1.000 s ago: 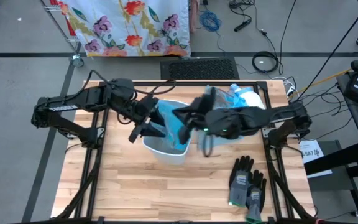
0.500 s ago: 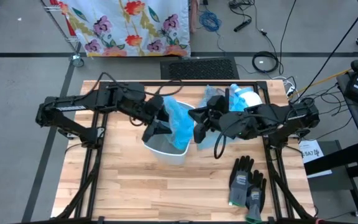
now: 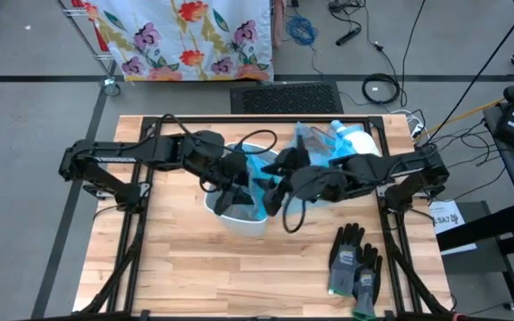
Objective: Place trash/remove bag and relplace
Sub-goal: Insert the new blue trash bag into the white trash bin
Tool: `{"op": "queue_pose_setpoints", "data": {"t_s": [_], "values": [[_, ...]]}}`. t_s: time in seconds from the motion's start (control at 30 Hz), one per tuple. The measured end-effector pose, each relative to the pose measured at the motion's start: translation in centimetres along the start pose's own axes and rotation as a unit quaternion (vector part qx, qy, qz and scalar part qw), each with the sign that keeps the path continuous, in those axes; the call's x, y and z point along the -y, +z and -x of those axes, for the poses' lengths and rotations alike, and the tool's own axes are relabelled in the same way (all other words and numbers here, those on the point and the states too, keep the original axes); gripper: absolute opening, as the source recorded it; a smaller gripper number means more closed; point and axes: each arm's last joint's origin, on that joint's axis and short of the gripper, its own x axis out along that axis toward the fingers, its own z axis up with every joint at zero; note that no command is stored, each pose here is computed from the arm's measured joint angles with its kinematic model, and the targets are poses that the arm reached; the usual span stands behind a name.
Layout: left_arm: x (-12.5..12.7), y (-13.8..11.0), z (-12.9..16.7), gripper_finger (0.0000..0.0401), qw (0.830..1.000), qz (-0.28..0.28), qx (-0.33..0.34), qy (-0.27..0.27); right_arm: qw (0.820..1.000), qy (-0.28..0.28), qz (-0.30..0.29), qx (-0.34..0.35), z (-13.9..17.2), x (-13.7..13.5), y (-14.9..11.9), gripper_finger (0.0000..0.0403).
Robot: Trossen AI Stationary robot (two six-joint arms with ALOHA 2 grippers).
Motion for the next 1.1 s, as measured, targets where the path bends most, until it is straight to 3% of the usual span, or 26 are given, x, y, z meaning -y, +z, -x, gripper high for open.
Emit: {"op": "queue_pose_setpoints", "data": {"t_s": [0.13,0.23,0.3,0.47,0.7,1.1], "values": [[0.1,0.3,0.0,0.0215,1.000,-0.005,0.013,-0.003,0.999,-0.002,0.042,-0.017,-1.1,-0.4,-0.8,0.0174],[0.1,0.3,0.0,0.0215,1.000,-0.005,0.015,-0.004,0.999,-0.008,0.044,-0.020,-1.5,-0.2,-0.9,0.0161],[0.1,0.3,0.0,0.0215,1.000,0.003,0.015,-0.004,0.999,-0.016,0.039,-0.026,-1.6,0.0,-1.0,0.0133],[0.1,0.3,0.0,0.0215,1.000,0.008,0.013,-0.003,0.997,-0.021,0.059,-0.033,-1.5,0.1,-1.1,0.0015],[0.7,0.0,1.8,0.0215,0.999,0.037,0.002,-0.002,0.997,-0.043,0.053,-0.026,0.2,0.1,-1.5,0.0001],[2.9,-1.5,6.3,0.0215,0.998,0.047,-0.025,0.026,0.996,-0.086,-0.012,-0.034,4.7,-0.4,-4.1,0.0000]]}}
